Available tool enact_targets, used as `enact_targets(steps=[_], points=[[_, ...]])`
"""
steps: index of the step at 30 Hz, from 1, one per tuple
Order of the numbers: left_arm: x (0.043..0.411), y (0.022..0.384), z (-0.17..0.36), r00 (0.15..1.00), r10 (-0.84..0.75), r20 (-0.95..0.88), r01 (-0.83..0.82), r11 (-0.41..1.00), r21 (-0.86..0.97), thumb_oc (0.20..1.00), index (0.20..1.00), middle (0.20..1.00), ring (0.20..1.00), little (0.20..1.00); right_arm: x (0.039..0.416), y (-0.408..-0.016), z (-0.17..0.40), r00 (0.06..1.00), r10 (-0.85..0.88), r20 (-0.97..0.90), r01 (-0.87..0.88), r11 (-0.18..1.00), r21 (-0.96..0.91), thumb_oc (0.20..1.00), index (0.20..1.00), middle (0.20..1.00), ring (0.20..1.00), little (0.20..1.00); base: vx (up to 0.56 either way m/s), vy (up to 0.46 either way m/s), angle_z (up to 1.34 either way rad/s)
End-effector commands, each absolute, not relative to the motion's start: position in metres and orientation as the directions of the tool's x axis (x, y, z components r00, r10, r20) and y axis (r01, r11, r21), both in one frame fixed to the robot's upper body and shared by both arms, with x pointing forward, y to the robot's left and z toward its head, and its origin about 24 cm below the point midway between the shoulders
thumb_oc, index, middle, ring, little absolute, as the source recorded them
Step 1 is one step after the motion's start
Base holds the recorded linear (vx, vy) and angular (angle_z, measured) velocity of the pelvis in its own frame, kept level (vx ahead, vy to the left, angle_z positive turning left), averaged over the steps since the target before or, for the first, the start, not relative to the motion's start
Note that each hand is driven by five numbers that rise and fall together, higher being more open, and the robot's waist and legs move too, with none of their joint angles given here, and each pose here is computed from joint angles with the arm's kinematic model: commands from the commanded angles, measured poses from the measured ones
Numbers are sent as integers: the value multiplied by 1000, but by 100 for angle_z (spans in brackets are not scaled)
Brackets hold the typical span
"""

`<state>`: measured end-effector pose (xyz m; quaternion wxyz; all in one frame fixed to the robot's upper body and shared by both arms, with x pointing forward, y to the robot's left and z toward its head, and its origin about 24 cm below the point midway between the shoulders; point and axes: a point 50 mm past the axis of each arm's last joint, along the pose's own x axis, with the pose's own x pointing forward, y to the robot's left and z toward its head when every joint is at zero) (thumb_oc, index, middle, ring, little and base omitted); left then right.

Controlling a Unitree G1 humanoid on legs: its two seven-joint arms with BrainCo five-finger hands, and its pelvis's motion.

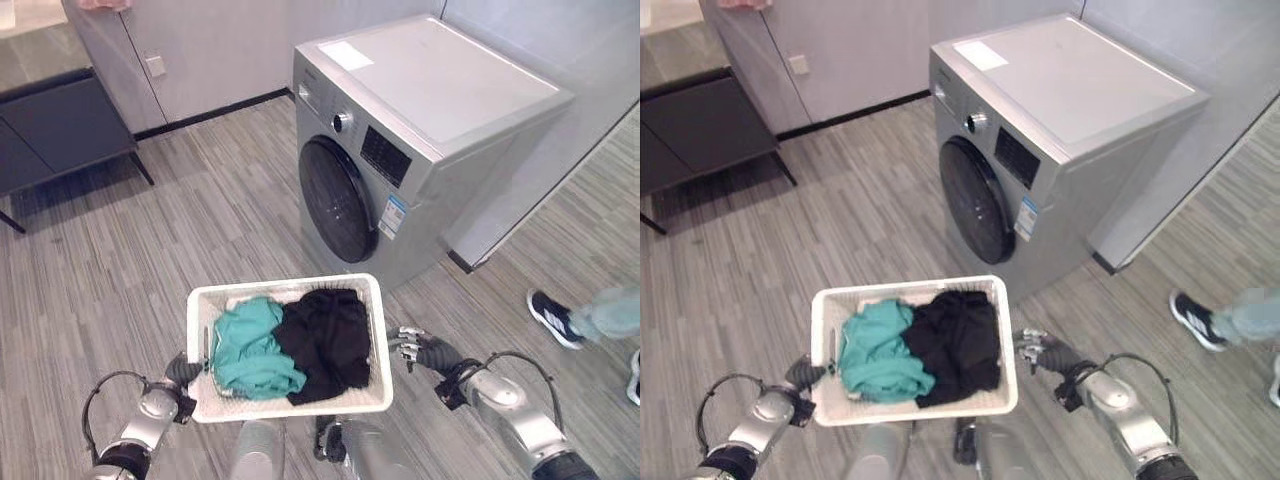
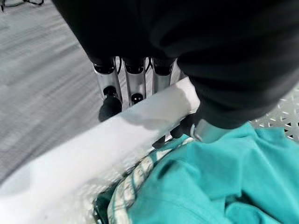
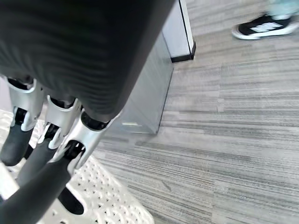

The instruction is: Grab the laundry basket,head to the washer,open it,put in the laundry and shut it.

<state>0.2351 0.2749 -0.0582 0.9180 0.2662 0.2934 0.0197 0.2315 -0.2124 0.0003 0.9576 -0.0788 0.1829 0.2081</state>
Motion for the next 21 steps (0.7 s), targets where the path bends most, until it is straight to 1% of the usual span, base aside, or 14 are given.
enact_targets(steps=[1, 3, 6, 7, 9, 11, 17, 20, 21], points=[[251, 276, -39, 878, 159, -451, 131, 827, 547, 200, 200, 200, 200, 200, 240, -172, 43, 818, 558, -137, -571, 818, -78, 200, 200, 200, 200, 200, 662, -3, -8], [247, 280, -38, 880, 160, -447, 123, 832, 540, 200, 200, 200, 200, 200, 245, -159, 57, 793, 606, -69, -610, 787, -97, 200, 200, 200, 200, 200, 480, 82, 11], [235, 288, -43, 866, 184, -464, 115, 832, 543, 200, 200, 200, 200, 200, 245, -153, 56, 783, 618, -72, -622, 779, -79, 200, 200, 200, 200, 200, 328, 111, -58], [229, 291, -45, 860, 192, -473, 112, 833, 542, 200, 200, 200, 200, 200, 249, -141, 54, 769, 636, -58, -639, 768, -47, 200, 200, 200, 200, 200, 314, 134, -29], [224, 294, -48, 854, 212, -476, 85, 845, 528, 200, 200, 200, 200, 200, 250, -132, 52, 755, 653, -58, -655, 755, -36, 200, 200, 200, 200, 200, 316, 127, -60], [224, 296, -44, 863, 216, -457, 66, 848, 525, 200, 200, 200, 200, 200, 250, -127, 52, 743, 667, -62, -669, 742, -37, 200, 200, 200, 200, 200, 157, 62, -76], [226, 293, -44, 868, 208, -451, 63, 854, 516, 200, 200, 200, 200, 200, 254, -112, 57, 702, 710, -50, -712, 698, -78, 200, 200, 200, 200, 200, 90, 30, -12], [223, 295, -46, 861, 227, -455, 45, 857, 513, 200, 200, 200, 200, 200, 256, -110, 57, 708, 705, -37, -706, 706, -60, 200, 200, 200, 200, 200, 39, 6, -14], [267, 241, -50, 865, 164, -474, 92, 877, 471, 200, 200, 200, 200, 200, 252, -191, -45, 854, 257, -452, -257, 964, 64, 200, 200, 200, 200, 200, 24, 12, 7]])
